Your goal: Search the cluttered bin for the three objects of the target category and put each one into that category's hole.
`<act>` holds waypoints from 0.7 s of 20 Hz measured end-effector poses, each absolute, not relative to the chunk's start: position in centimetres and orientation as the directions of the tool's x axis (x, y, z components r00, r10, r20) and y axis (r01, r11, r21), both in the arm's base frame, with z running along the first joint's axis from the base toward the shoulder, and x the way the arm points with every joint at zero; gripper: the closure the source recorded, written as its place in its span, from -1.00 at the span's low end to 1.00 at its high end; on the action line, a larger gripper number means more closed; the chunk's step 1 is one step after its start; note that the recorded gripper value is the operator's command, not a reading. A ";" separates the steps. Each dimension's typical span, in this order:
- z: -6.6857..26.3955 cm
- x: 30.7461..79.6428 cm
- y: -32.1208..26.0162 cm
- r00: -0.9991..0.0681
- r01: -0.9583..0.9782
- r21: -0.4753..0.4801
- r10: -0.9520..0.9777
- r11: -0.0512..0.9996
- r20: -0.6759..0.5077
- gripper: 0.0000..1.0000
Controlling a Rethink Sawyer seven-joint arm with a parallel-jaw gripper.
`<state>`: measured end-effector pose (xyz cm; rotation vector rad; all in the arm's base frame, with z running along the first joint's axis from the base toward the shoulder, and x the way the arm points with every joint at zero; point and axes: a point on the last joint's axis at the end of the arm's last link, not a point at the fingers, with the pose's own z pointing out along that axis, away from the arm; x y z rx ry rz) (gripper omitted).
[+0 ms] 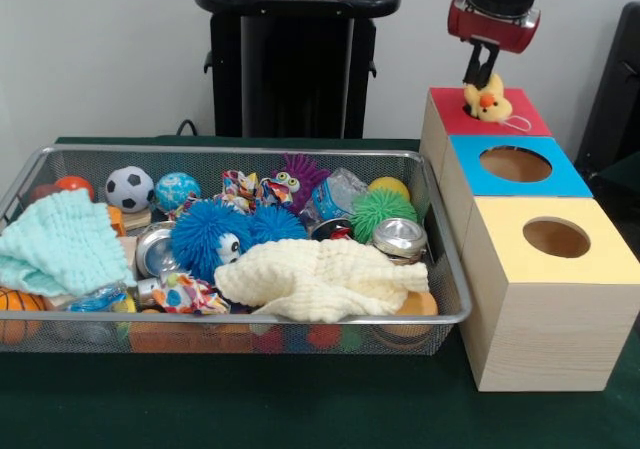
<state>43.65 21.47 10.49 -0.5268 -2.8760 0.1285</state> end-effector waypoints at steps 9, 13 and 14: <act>10.5 45.1 22.4 -0.893 0.317 -0.154 0.349 0.936 0.285 1.00; 10.7 46.0 22.5 -0.883 0.312 -0.163 0.350 0.936 0.314 1.00; 10.6 46.2 22.6 -0.883 0.311 -0.163 0.349 0.936 0.315 1.00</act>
